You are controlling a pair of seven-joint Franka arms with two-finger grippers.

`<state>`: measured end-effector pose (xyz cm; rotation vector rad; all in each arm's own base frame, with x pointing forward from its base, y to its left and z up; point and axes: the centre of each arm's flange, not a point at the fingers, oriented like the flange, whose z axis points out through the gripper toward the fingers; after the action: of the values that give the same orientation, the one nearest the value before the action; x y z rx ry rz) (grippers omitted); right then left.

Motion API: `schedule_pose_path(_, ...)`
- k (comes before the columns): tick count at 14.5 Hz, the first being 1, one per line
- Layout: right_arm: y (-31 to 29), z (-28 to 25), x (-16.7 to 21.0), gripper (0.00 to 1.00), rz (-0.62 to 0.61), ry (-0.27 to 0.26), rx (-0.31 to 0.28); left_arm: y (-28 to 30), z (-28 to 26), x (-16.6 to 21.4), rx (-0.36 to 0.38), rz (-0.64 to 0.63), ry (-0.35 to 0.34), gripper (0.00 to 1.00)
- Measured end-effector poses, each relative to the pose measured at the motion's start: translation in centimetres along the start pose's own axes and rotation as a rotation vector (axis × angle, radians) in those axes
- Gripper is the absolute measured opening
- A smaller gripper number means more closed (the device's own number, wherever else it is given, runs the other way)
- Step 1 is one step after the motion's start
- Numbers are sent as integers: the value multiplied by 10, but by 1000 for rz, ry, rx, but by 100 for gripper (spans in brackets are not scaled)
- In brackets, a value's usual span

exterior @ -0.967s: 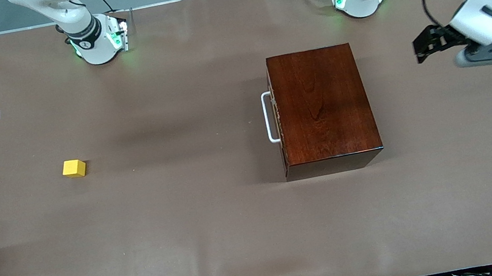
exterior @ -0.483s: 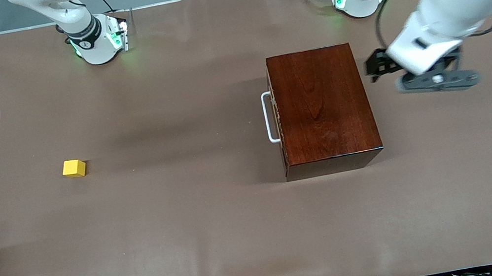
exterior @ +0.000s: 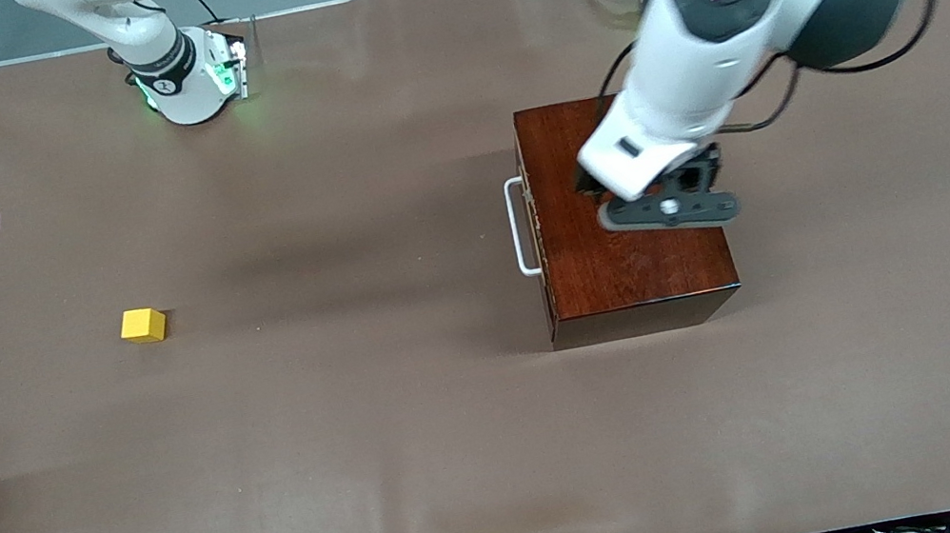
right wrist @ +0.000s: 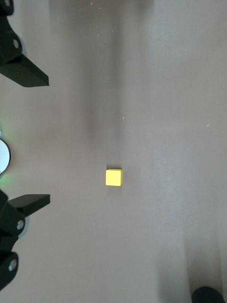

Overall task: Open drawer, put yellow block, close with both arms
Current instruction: 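Move the left gripper over the box to the white drawer handle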

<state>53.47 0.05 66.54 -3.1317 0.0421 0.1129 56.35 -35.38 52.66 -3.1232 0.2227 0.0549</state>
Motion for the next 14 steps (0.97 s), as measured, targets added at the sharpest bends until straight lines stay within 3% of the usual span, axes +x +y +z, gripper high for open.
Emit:
schedule_pose_path(10, 0, 0, 0, 100, 0, 0, 0, 163, 102, -27, 114, -207, 69, 100)
schedule_pose_path(14, 0, 0, 0, 100, 0, 0, 0, 197, 135, -39, 124, -235, 80, 100)
